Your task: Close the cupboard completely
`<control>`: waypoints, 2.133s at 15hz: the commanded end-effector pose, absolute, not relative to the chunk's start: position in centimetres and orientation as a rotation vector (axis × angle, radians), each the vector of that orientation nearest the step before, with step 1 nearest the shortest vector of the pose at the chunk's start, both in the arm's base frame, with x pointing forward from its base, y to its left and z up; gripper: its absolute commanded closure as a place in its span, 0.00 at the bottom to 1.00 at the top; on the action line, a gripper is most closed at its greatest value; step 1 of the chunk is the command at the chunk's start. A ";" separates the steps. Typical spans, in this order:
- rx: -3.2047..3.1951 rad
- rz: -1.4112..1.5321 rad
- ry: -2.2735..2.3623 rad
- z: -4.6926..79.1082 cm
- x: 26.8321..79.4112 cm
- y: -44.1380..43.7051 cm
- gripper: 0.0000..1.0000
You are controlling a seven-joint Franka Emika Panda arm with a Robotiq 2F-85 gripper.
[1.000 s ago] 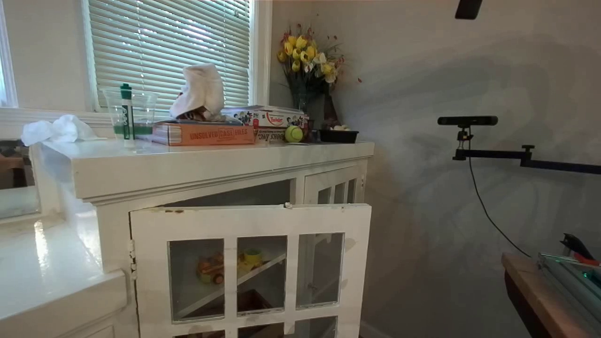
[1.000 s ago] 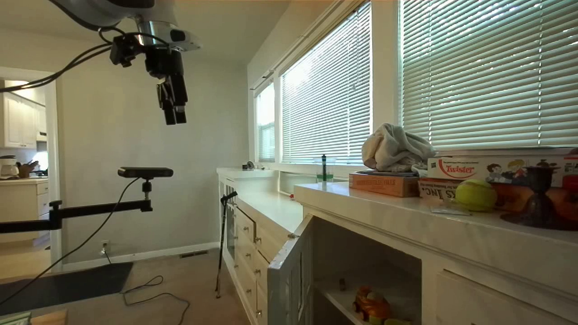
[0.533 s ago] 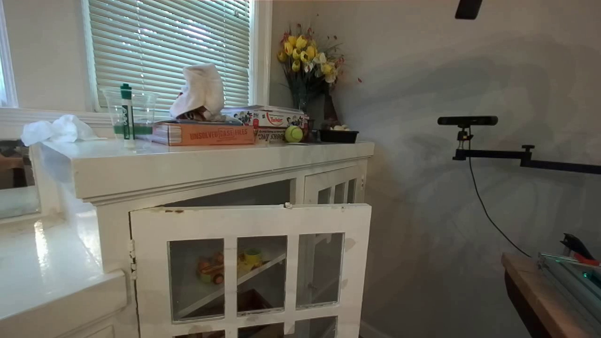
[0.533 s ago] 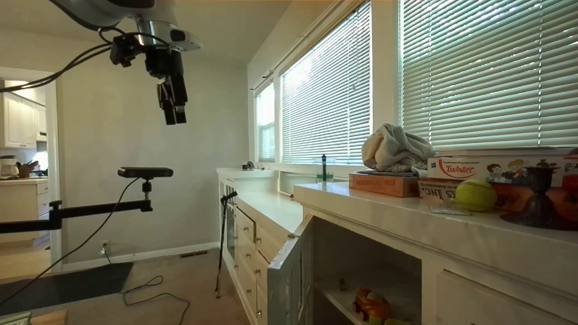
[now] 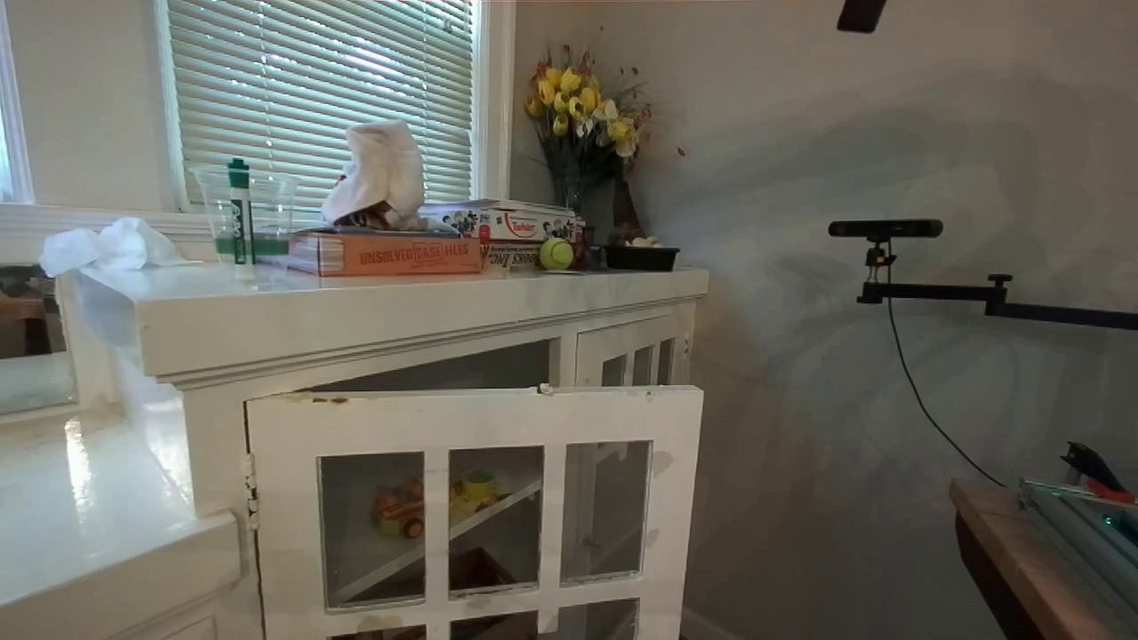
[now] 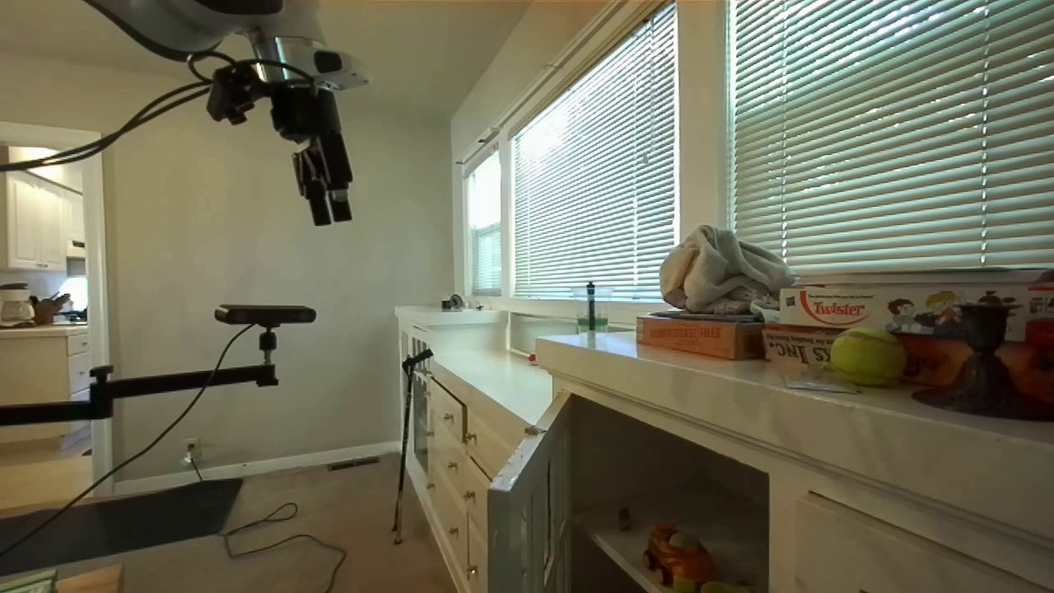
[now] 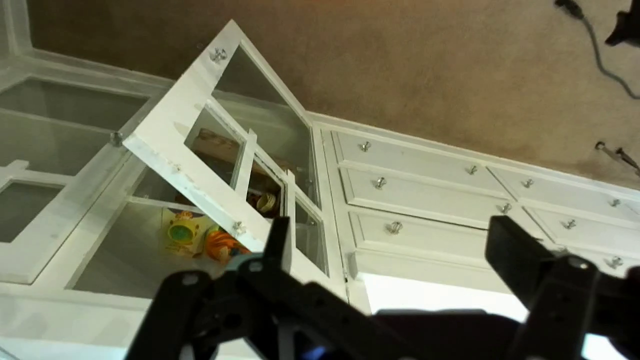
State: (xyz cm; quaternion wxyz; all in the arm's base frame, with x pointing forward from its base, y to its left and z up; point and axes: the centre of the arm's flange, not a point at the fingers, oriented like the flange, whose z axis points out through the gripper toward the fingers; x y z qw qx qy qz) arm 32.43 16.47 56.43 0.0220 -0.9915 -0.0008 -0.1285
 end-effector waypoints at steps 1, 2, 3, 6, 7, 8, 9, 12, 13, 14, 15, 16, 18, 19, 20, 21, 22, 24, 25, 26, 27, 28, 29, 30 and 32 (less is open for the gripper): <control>-3.089 -0.564 0.021 55.6 34.7 15.7 0.00; -3.093 -0.596 0.024 55.4 35.3 15.3 0.00; -3.107 -0.606 0.025 55.0 35.9 14.8 0.00; -3.149 -0.580 0.061 53.3 37.4 13.4 0.00; -3.164 -0.561 0.075 52.7 37.7 12.9 0.00; -3.181 -0.535 0.092 52.1 38.1 12.2 0.00; -3.194 -0.509 0.111 51.5 38.3 11.6 0.00; -3.232 -0.426 0.173 49.6 38.9 9.1 0.00; -3.248 -0.402 0.199 49.2 38.9 8.1 0.00; -3.256 -0.378 0.220 48.6 38.9 7.4 0.00; -3.265 -0.356 0.248 47.9 38.9 6.5 0.00; -3.270 -0.337 0.272 47.4 38.7 5.8 0.00; -3.272 -0.301 0.316 46.3 38.5 4.6 0.00; -3.268 -0.284 0.332 45.6 38.3 4.1 0.00; -3.266 -0.268 0.348 45.1 38.1 3.5 0.00; -3.262 -0.244 0.372 44.4 37.9 3.0 0.00; -3.260 -0.221 0.391 43.8 37.8 2.6 0.00; -3.252 -0.168 0.450 42.4 37.7 1.5 0.00; -3.233 -0.140 0.495 41.7 37.7 0.8 0.00; -3.223 -0.112 0.527 41.3 37.6 0.3 0.00; -3.201 -0.075 0.556 41.1 37.4 0.0 0.00; -3.223 -0.116 0.481 41.9 37.3 0.6 0.00; -3.216 -0.100 0.501 41.6 37.3 0.2 0.00; -3.213 -0.090 0.511 41.4 37.4 0.0 0.00; -3.211 -0.083 0.520 41.2 37.4 -0.1 0.00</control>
